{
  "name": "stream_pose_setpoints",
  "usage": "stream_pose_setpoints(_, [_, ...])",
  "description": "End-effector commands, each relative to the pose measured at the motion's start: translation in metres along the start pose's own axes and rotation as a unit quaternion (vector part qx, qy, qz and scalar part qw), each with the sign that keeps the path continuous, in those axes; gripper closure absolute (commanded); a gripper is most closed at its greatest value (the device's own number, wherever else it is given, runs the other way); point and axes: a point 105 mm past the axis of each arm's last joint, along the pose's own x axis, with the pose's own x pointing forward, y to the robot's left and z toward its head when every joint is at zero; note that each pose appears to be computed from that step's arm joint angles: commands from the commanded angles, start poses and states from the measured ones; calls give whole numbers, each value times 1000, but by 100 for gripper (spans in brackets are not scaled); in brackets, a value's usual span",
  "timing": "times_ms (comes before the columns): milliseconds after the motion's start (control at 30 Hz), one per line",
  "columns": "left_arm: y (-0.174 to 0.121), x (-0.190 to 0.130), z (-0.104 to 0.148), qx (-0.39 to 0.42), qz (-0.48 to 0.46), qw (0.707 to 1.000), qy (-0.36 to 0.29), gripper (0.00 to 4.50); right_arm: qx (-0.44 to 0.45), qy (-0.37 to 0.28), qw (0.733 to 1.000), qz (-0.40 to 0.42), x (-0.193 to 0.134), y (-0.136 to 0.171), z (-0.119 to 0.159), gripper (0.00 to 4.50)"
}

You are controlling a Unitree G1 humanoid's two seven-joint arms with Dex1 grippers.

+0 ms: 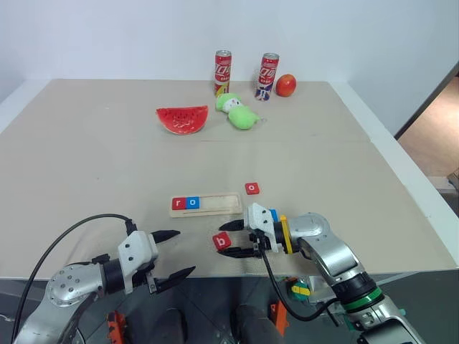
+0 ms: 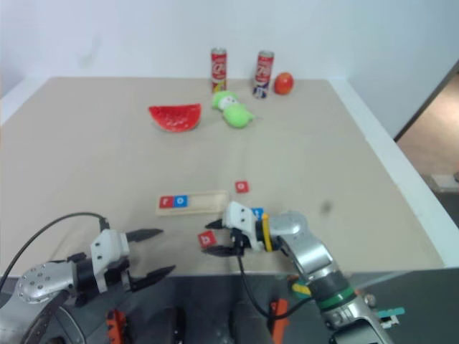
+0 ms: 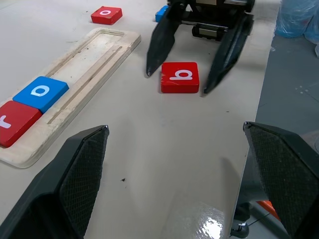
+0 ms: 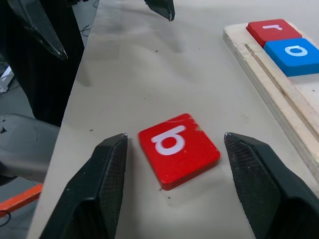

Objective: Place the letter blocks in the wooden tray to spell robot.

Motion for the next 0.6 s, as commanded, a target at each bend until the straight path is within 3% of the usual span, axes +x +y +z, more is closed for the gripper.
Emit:
stream_pose_setpoints(33, [1, 1, 6, 16, -2, 1000, -4, 0, 8, 6, 1000, -9, -1, 4, 0, 287])
stream_pose_setpoints(600, [5, 0, 6, 13, 13, 1000, -7, 0, 4, 11, 999, -42, -17, 4, 0, 324])
